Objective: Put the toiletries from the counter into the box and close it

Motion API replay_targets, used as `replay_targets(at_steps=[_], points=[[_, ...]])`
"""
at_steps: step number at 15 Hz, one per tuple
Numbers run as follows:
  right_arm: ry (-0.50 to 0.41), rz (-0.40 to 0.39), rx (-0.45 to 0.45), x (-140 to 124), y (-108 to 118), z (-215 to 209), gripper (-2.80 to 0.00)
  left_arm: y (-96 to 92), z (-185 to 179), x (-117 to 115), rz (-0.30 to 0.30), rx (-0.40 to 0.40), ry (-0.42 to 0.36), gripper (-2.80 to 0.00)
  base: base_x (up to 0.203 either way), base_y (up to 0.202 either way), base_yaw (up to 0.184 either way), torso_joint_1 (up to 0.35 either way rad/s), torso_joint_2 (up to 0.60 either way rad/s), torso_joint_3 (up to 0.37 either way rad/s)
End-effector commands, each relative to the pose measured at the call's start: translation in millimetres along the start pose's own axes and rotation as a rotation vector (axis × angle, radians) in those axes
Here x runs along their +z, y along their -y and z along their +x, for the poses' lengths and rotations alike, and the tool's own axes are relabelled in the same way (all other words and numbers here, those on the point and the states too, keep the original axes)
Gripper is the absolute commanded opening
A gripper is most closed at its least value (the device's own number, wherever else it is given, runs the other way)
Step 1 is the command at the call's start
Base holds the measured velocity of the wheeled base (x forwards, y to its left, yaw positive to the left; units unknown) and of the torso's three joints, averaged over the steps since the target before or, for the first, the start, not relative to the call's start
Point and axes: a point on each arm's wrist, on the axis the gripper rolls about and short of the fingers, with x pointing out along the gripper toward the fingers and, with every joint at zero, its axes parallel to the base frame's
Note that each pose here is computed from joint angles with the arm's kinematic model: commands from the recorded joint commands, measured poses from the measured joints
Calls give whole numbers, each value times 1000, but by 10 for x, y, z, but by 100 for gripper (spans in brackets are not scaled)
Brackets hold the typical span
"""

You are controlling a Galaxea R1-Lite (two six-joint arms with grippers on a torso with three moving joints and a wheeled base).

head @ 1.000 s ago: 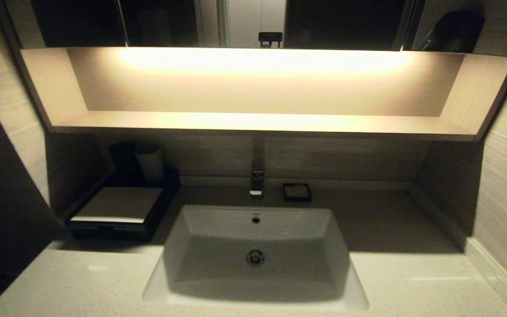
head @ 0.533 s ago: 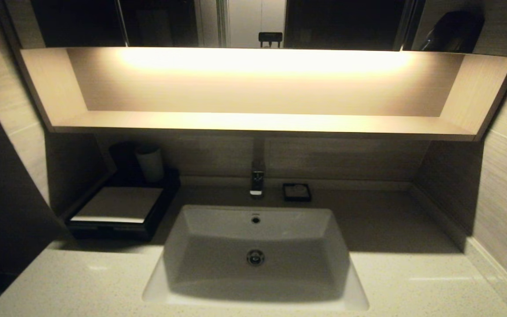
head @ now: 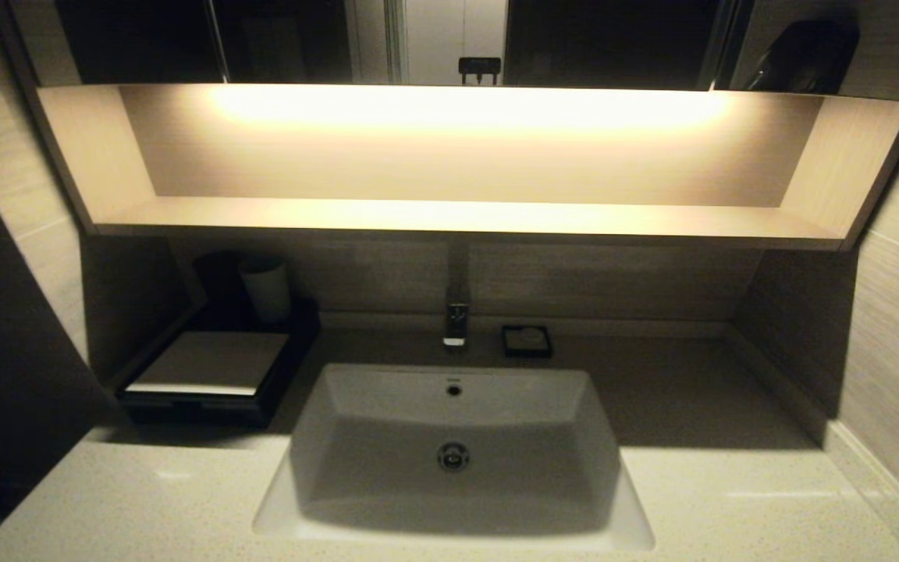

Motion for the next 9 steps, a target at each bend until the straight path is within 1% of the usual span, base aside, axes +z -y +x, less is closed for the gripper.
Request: replay_targets(at_steps=[1, 4, 6, 9], points=[[0, 0, 0, -1, 0, 0, -280, 1, -41, -17, -7, -17, 56, -280, 0, 0, 0, 0, 0, 0], [0, 0, 0, -1, 0, 0, -280, 5, -57, -99, -6, -53, 151, -280, 0, 0, 0, 0, 0, 0], [0, 0, 0, -1, 0, 0, -280, 8, -22, -82, -7, -61, 214, -280, 0, 0, 0, 0, 0, 0], [0, 0, 0, -1, 0, 0, -280, 10, 123, -196, 0, -62, 262, -280, 0, 0, 0, 0, 0, 0]])
